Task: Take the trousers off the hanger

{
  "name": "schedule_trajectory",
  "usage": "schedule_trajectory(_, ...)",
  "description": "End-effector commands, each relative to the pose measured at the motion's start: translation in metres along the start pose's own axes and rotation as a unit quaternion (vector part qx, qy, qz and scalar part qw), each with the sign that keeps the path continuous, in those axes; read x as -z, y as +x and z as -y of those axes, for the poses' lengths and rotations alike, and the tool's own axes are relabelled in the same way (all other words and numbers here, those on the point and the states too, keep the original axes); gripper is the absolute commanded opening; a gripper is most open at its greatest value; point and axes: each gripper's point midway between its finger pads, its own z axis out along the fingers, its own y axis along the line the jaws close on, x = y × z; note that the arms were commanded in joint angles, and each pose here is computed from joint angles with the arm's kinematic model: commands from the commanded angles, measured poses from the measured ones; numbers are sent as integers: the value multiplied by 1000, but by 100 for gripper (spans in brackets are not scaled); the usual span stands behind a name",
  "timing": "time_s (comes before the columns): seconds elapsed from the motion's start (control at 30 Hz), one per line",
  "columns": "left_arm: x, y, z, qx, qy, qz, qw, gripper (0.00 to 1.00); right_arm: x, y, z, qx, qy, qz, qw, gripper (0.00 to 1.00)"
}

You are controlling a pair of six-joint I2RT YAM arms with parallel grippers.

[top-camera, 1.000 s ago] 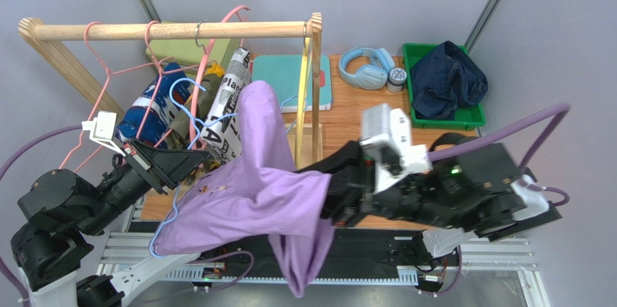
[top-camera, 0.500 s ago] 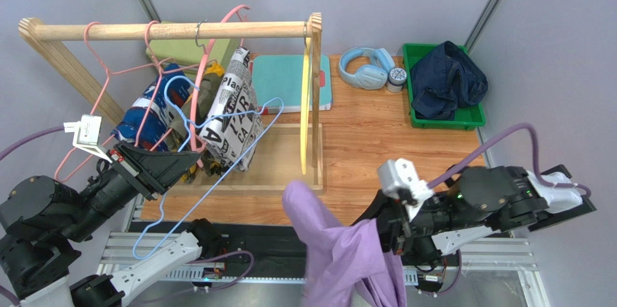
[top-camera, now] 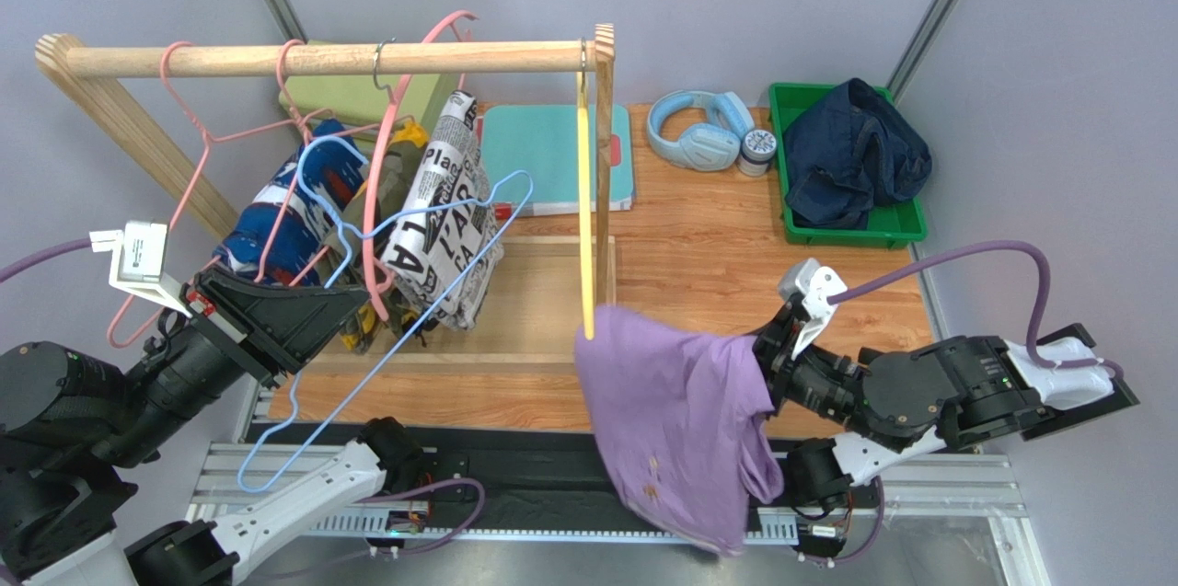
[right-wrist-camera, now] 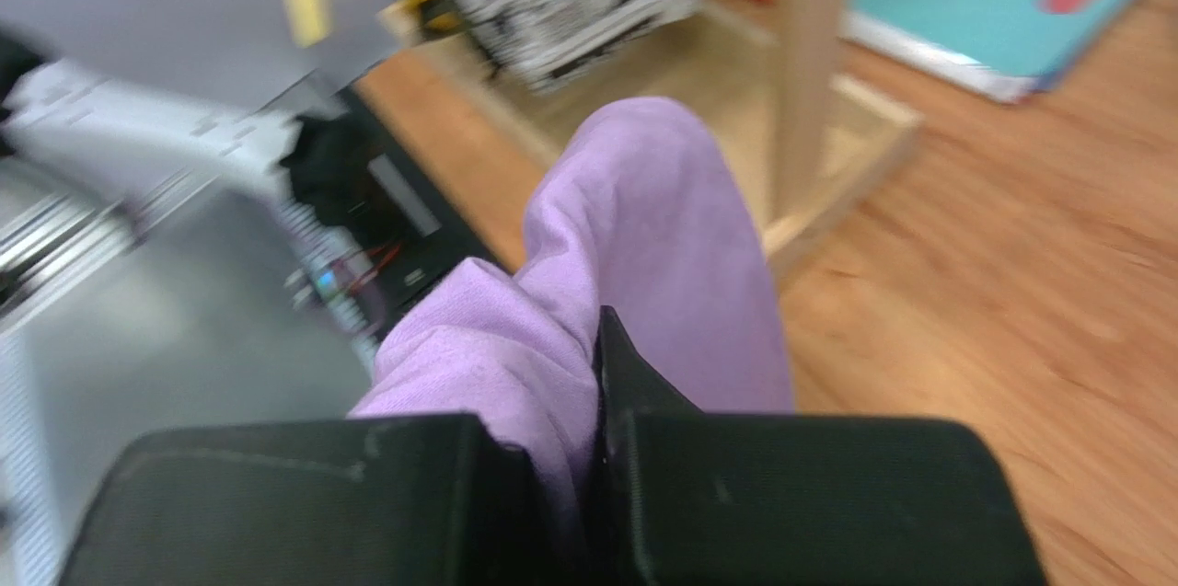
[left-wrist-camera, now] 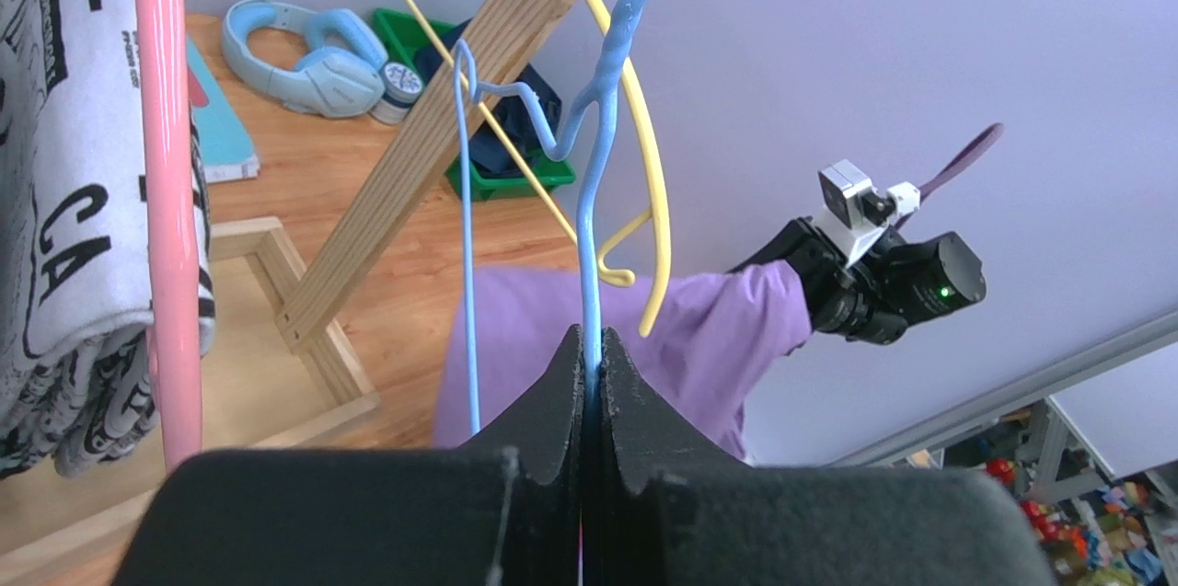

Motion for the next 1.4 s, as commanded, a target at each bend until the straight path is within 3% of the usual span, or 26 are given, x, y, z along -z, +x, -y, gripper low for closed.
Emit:
schedule_trajectory(0.0,-16,-8,8,-25,12,-1,1000,0,-1,-38,74,-39,230,116,965,0)
schedule_trajectory(0.07,-16,-10,9,-29,14,2,999,0,-6,-37,84,-26,262,112,958,0)
schedule_trajectory(0.27,-17,-13,15,-36,21,0,999,0,-3,-53,146,-7,413,109,904,0)
schedule_trajectory(0.53,-10,-20,26,-42,32,-6,999,0,16,-137,192,42,506,134,851,0)
schedule_trajectory(0.73,-4,-13,14,-47,9,-16,999,0,76,-223,220,81,595,195,775,0)
schedule_trajectory(0.87,1,-15,5,-59,-10,-6,998,0,123,-260,237,102,661,224,709,0)
schedule_trajectory(0.97,0,-15,4,-71,-11,-7,997,0,144,-279,251,111,688,239,676,0)
schedule_trajectory(1.1,-7,-11,3,-81,-7,-16,997,0,147,-290,283,121,704,238,658,0)
schedule_trajectory(1.2,-16,-6,3,-90,-1,-27,996,0,137,-293,318,129,705,236,656,0)
schedule_trajectory(1.37,-28,-2,4,-104,10,-37,994,0,97,-275,399,125,718,178,661,0)
